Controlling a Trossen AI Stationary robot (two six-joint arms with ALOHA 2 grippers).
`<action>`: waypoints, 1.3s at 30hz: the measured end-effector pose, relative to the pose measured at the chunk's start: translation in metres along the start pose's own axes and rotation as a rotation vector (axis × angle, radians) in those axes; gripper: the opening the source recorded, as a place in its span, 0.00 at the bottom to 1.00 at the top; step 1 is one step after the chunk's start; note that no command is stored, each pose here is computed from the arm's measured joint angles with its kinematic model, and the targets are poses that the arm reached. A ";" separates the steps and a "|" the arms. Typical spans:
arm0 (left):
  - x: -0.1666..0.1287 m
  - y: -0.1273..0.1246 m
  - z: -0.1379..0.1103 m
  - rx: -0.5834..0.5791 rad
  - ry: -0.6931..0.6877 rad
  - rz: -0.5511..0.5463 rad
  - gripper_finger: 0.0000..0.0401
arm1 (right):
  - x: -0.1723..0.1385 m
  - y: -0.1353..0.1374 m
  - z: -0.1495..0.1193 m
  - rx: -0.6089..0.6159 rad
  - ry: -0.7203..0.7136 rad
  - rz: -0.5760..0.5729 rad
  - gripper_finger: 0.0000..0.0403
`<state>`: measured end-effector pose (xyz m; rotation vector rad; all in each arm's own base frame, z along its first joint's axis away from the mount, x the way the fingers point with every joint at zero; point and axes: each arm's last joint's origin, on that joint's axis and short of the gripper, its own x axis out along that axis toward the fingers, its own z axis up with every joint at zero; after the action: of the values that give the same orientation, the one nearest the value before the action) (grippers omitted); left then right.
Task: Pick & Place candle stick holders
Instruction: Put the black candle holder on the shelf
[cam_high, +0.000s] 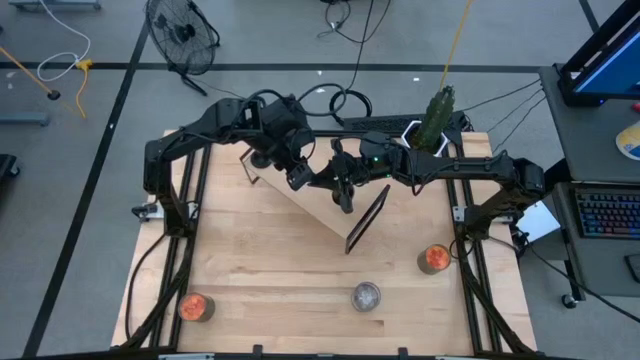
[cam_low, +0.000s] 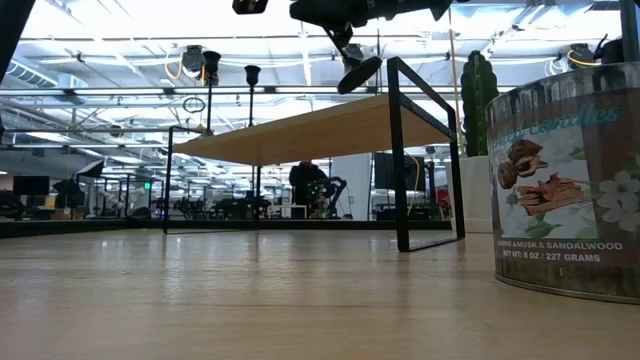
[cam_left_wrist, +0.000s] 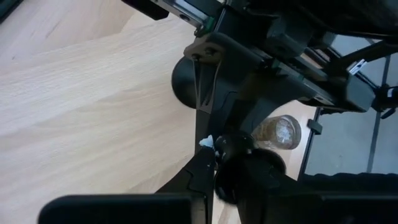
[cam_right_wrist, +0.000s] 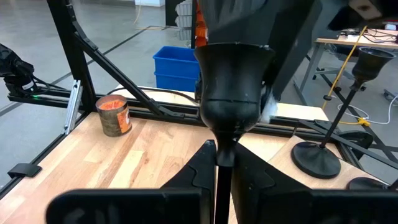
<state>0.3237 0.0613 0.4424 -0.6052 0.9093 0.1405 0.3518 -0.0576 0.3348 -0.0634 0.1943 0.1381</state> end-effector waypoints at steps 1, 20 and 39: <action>-0.002 0.001 0.001 0.005 -0.010 -0.003 0.12 | 0.000 0.000 0.000 0.000 0.000 0.000 0.04; -0.046 0.004 -0.015 0.005 -0.068 -0.006 0.12 | 0.000 -0.001 0.003 0.044 -0.027 -0.003 0.04; -0.047 -0.055 -0.049 0.237 -0.306 0.388 0.45 | -0.006 -0.004 0.018 0.072 -0.164 -0.014 0.04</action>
<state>0.2803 -0.0044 0.4802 -0.1741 0.7228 0.4552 0.3504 -0.0611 0.3541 0.0179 0.0346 0.1212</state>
